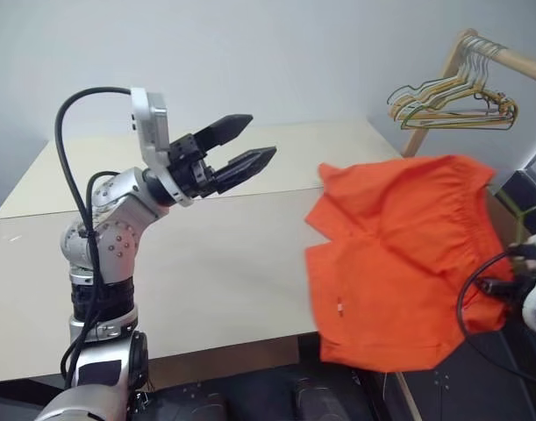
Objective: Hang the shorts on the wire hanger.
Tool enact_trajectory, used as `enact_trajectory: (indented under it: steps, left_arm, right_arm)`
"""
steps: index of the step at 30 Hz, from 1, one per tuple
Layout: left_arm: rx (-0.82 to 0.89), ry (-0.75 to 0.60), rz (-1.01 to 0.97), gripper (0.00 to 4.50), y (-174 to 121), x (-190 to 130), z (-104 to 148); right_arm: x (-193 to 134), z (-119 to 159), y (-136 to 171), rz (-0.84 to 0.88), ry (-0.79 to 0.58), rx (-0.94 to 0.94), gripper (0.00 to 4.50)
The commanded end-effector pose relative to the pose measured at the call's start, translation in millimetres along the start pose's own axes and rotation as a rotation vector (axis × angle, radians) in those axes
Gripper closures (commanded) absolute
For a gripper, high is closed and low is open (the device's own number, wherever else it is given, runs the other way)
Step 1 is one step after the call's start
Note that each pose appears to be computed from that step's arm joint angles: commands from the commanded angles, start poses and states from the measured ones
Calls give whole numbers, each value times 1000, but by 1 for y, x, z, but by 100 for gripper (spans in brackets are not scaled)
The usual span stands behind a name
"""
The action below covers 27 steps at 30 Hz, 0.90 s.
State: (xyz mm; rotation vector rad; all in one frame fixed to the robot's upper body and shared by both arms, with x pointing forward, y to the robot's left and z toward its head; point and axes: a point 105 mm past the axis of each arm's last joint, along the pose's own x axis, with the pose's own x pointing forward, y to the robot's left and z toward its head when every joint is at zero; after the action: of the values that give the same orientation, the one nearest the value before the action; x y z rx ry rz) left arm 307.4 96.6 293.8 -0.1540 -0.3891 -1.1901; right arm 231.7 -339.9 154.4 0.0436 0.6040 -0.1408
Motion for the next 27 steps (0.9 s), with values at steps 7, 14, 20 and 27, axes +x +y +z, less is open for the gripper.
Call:
enact_trajectory:
  steps: [7, 14, 20, 27]
  left_arm:
    - [39, -46, -78, 6, -10, 18, 14]
    - [57, -21, -102, 6, -14, 15, 10]
    - [66, -6, -94, 6, -14, 13, 8]
    - [73, 12, -92, 0, -16, 12, 6]
  right_arm:
    - [8, 67, -28, -136, -215, 332, 450]
    - [8, 95, -63, -256, -207, 673, 450]
    - [4, 105, -71, -312, -172, 816, 450]
    - [15, 94, -66, -377, -104, 840, 382]
